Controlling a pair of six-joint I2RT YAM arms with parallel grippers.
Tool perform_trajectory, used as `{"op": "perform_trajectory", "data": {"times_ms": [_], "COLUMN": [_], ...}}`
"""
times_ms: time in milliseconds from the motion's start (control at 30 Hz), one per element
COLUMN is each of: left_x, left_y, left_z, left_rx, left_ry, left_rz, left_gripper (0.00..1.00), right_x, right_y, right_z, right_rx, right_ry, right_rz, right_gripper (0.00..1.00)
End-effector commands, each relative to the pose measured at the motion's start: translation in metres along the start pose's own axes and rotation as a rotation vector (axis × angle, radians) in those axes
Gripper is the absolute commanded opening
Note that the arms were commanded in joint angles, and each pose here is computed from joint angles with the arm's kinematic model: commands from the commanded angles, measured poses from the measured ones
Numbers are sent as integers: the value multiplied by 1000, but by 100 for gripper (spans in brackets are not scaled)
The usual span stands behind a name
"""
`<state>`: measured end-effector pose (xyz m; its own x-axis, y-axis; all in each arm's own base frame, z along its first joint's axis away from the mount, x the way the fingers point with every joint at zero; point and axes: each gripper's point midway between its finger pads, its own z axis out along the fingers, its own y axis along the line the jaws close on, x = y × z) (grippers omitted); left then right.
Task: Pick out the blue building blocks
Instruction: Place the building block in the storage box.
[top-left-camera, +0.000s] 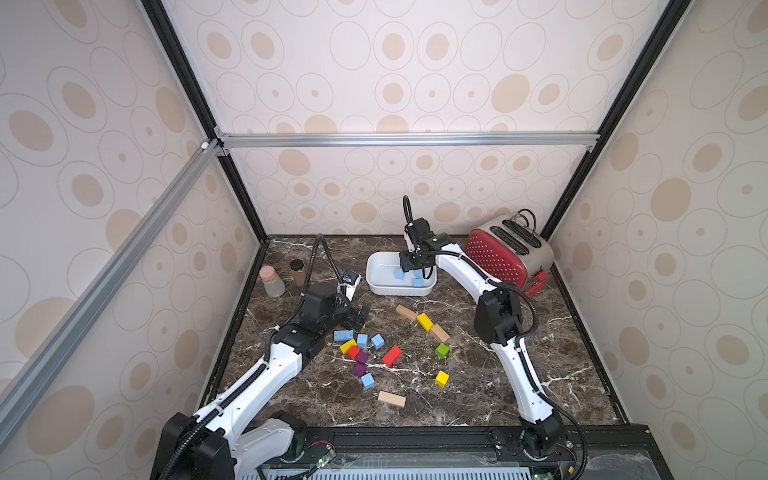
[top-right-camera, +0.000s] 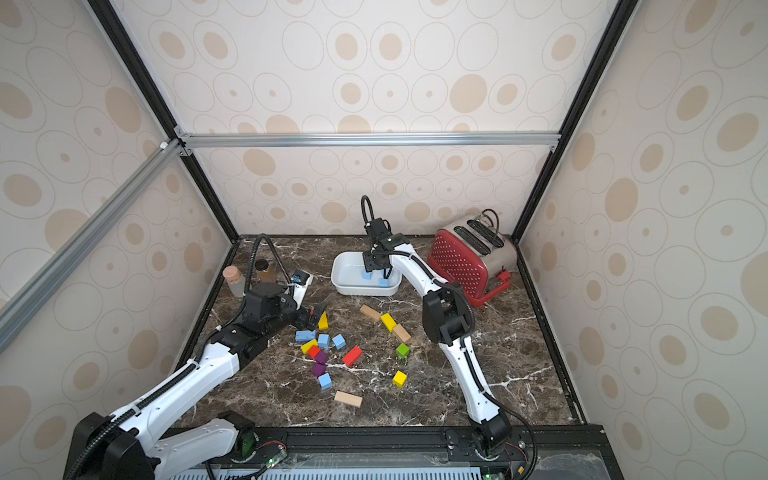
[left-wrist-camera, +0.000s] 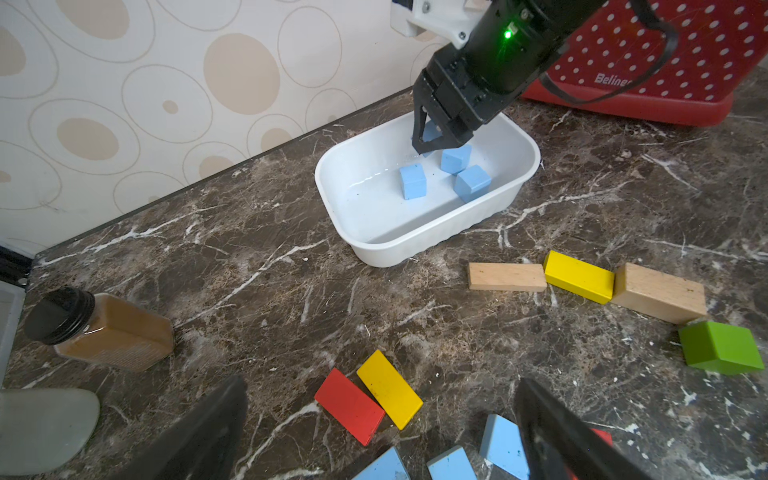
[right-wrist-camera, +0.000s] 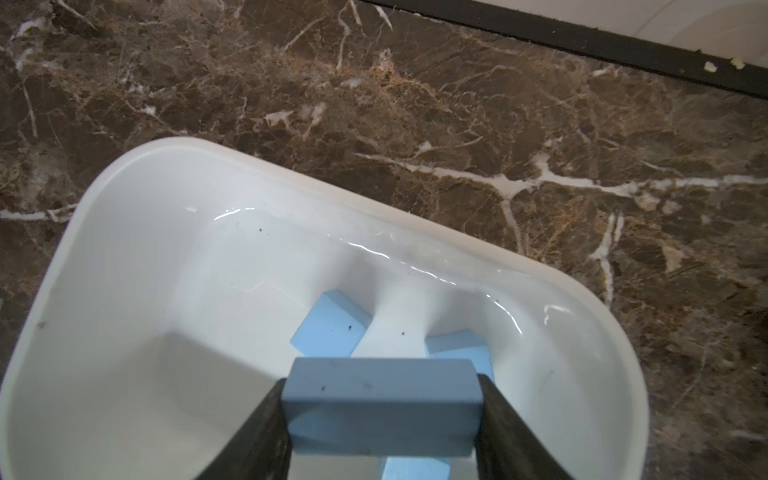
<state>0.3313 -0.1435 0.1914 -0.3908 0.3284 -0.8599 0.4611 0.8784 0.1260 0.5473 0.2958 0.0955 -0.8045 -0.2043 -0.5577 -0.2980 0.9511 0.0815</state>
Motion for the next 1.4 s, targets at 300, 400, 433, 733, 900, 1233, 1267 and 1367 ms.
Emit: {"op": "perform_trajectory", "data": {"times_ms": [300, 400, 433, 733, 900, 1233, 1267, 1367], "left_x": [5, 4, 4, 6, 4, -3, -3, -3], "left_y": [5, 5, 5, 3, 2, 3, 3, 3], "left_z": [4, 6, 6, 12, 16, 11, 11, 7], "left_rx": [-24, -23, -25, -12, -3, -5, -5, -7], "left_ry": [-1, 1, 2, 16, 20, 9, 11, 5], "left_rz": [-22, -16, -15, -14, -18, -14, -15, -15], "left_gripper": [99, 99, 99, 99, 99, 99, 99, 99], "right_x": [-17, -16, -16, -11, -4, 0, 1, 1], "right_y": [-9, -12, -12, -14, -14, -14, -14, -13], "right_z": [30, 37, 40, 59, 65, 63, 63, 62], "right_rx": [30, 32, 32, 1, -7, -10, -11, -17], "right_ry": [-84, -84, -85, -74, -53, -37, -35, -30], "right_rz": [45, 67, 72, 131, 135, 148, 151, 158], "right_gripper": [1, 1, 1, 5, 5, 34, 36, 41]}}
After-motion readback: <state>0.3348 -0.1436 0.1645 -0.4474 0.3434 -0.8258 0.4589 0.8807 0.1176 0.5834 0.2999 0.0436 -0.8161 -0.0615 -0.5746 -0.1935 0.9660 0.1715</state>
